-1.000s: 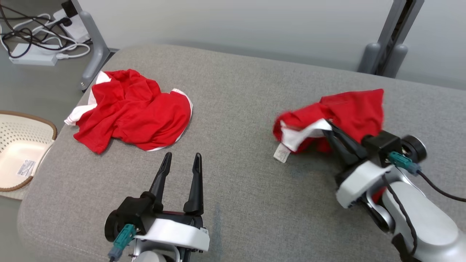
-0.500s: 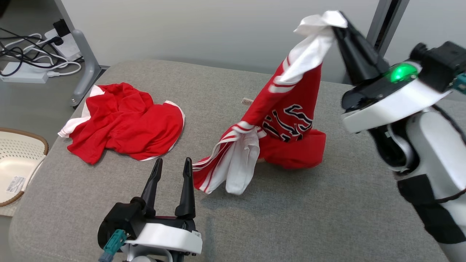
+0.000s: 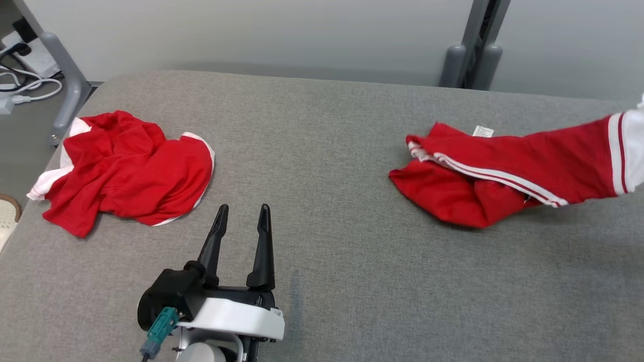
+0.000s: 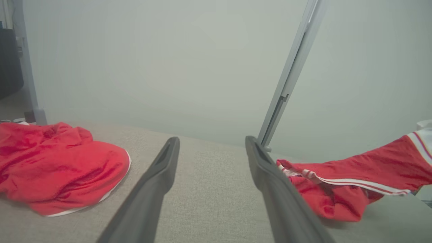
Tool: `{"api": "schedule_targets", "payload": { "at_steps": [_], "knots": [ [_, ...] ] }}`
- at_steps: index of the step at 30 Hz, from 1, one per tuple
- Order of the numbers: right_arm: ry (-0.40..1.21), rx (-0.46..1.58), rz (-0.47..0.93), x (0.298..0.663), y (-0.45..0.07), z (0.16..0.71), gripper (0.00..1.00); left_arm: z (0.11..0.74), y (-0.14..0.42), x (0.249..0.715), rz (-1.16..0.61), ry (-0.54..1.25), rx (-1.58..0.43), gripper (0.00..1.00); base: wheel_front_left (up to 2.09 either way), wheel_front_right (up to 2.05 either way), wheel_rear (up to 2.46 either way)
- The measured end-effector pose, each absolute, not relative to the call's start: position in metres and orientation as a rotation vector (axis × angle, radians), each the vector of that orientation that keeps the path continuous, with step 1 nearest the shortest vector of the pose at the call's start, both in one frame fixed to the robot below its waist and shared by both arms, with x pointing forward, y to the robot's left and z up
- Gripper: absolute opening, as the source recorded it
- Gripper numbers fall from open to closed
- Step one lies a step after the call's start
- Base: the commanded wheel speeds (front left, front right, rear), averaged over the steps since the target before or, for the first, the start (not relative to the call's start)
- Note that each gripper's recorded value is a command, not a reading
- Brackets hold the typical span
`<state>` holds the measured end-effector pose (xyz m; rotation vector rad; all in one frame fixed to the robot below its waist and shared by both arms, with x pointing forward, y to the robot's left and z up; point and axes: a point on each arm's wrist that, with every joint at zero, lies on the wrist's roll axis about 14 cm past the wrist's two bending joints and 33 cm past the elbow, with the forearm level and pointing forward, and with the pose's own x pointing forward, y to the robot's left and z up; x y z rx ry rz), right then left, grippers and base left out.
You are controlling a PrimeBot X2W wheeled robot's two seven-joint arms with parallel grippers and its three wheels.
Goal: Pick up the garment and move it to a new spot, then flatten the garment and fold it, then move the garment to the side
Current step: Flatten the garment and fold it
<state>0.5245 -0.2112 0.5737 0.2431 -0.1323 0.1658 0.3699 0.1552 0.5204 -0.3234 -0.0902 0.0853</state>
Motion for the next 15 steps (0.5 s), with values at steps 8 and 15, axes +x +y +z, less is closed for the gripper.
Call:
{"api": "schedule_targets", "payload": {
  "at_steps": [8, 15],
  "knots": [
    [0.192, 0.243, 0.022, 0.479, -0.254, 0.462, 0.07, 0.512, 0.128, 0.389, 0.007, -0.057, -0.329, 1.0, 0.0, 0.0, 0.0],
    [0.248, 0.219, 0.004, 0.458, -0.258, 0.439, 1.0, 0.513, 0.111, 0.403, -0.044, -0.056, -0.324, 1.0, 0.0, 0.0, 0.0]
  ]
}}
